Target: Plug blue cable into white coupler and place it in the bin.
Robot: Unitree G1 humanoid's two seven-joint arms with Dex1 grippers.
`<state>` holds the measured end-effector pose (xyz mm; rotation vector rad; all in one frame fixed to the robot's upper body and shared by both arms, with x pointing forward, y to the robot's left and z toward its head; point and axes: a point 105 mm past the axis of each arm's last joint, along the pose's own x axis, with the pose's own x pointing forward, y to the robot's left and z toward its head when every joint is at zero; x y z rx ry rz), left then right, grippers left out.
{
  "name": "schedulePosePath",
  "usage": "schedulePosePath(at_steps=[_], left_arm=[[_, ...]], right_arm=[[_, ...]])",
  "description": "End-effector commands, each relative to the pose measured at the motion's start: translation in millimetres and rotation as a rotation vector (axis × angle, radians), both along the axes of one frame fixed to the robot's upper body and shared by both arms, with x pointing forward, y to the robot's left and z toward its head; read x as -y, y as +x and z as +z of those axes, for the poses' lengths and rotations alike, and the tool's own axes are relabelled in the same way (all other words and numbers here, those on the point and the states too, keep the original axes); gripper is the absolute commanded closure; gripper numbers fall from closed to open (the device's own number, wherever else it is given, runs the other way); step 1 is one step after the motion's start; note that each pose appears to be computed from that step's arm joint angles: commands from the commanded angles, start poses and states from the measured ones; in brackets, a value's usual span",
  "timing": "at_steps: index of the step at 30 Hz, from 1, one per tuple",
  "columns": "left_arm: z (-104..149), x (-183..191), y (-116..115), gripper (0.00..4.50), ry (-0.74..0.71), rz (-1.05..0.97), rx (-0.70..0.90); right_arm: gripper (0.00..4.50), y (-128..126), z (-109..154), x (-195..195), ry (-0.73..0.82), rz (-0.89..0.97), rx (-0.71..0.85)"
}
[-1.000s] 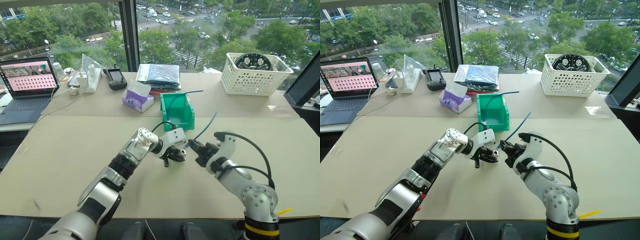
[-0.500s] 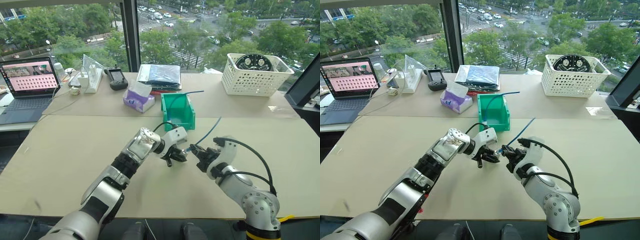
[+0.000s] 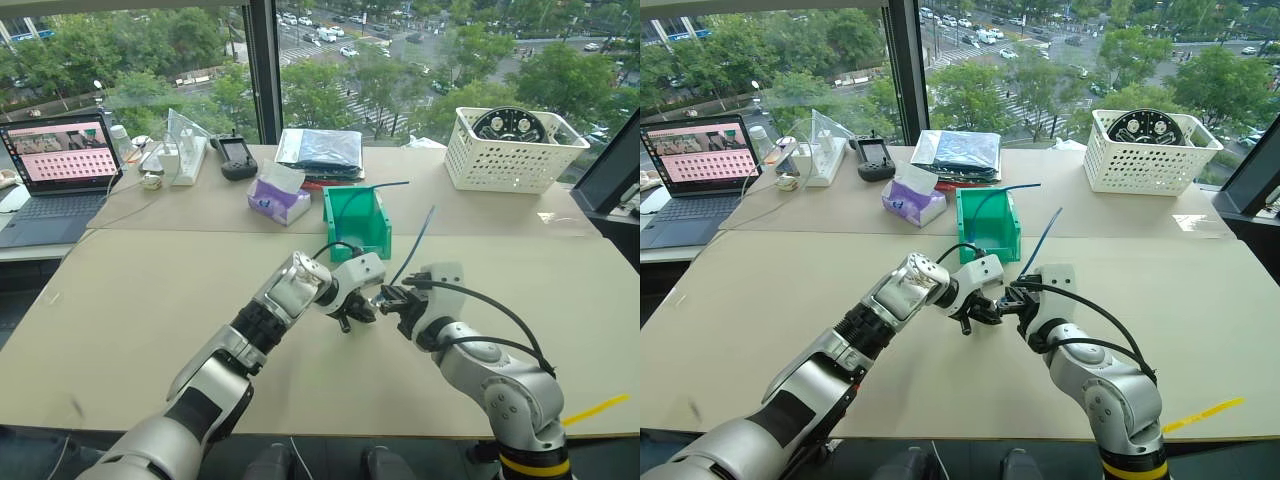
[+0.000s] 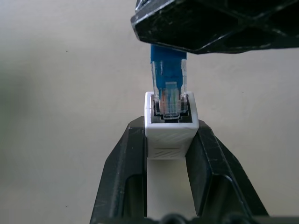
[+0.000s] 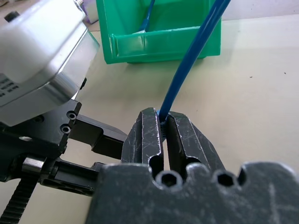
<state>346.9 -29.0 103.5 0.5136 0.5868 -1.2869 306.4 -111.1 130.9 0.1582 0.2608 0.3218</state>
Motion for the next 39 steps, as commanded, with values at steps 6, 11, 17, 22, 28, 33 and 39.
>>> schedulePosePath(at_steps=[6,11,17,22,28,33,39], left_arm=[[40.5,33.2,1.3,3.84,-0.094,-0.05,0.093],[44.2,34.5,5.4,3.84,-0.102,-0.038,0.098],[46.3,30.6,9.2,3.84,-0.111,-0.014,0.093],[41.3,22.1,10.4,3.84,-0.111,0.007,0.08],[28.6,1.5,12.5,3.84,-0.104,0.057,0.066],[15.7,-22.7,14.6,2.28,-0.145,0.149,0.01],[20.0,-56.0,14.7,0.12,-0.261,0.222,0.002]], right_arm=[[4.5,-14.6,-23.6,-24.9,0.024,0.106,-0.119],[4.5,-17.1,-29.9,-28.9,0.066,0.108,-0.151],[4.5,-21.7,-53.9,-14.7,0.057,0.071,-0.229],[4.5,-16.5,-41.9,-8.3,0.157,0.038,-0.193],[4.5,-0.3,-0.6,24.9,0.273,-0.057,-0.051],[4.5,11.2,36.9,51.6,0.29,-0.083,0.043],[4.5,30.5,86.4,63.7,0.333,-0.046,0.141]])
